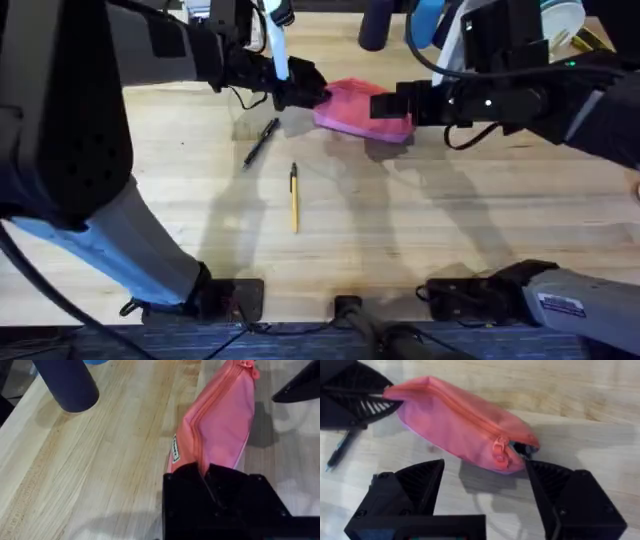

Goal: Unzip the bag, pick up the pens from the table one at a time and place them inside, then zip the bag closed.

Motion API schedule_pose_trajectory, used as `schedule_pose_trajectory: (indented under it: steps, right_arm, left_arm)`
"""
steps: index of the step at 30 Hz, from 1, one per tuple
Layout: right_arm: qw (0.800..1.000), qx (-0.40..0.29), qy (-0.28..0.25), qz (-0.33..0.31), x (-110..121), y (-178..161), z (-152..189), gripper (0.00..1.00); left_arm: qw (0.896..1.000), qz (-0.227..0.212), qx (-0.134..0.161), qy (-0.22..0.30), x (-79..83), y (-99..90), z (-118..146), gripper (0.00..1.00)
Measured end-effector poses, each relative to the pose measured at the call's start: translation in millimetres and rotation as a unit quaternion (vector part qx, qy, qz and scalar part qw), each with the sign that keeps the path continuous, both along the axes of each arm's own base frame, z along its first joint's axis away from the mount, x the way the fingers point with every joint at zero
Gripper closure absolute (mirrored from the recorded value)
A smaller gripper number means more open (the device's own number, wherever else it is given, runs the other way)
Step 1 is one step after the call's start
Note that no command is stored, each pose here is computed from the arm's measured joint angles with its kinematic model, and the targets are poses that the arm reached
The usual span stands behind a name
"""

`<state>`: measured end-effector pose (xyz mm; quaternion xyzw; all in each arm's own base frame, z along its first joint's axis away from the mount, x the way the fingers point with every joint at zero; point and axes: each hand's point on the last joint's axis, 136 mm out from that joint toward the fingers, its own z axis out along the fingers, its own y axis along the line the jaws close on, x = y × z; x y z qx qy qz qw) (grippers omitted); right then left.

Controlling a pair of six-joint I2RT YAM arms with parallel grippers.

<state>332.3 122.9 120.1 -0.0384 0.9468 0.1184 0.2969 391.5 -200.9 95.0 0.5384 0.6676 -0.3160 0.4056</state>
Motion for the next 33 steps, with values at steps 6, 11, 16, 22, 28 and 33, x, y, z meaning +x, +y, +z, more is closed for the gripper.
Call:
schedule_pose_trajectory:
  steps: [6, 11, 16, 22, 28, 33]
  right_arm:
    - [1.0, 0.001, 0.013, -0.008, -1, 2, -8, 0.113]
    - [1.0, -0.001, 0.012, -0.018, 0, 1, -8, 0.235]
    - [0.999, -0.01, 0.02, -0.035, 2, -3, -15, 0.318]
    - [0.997, -0.019, 0.032, -0.065, 8, -8, -30, 0.444]
    - [0.996, -0.018, 0.034, -0.086, 10, -11, -33, 0.601]
    - [0.995, -0.017, 0.037, -0.09, 9, -12, -33, 0.669]
  left_arm:
    - [1.0, 0.0, 0.0, 0.0, -0.1, 0.0, 0, 0.959]
    - [1.0, 0.0, 0.0, 0.0, -0.1, 0.0, 0, 0.959]
    - [1.0, 0.0, 0.0, 0.0, -0.1, 0.0, 0, 0.959]
    - [1.0, 0.0, 0.0, 0.0, -0.1, 0.0, 0, 0.959]
    - [1.0, 0.0, 0.0, 0.0, -0.1, 0.0, 0, 0.959]
    - [1.0, 0.0, 0.0, 0.0, -0.1, 0.0, 0, 0.959]
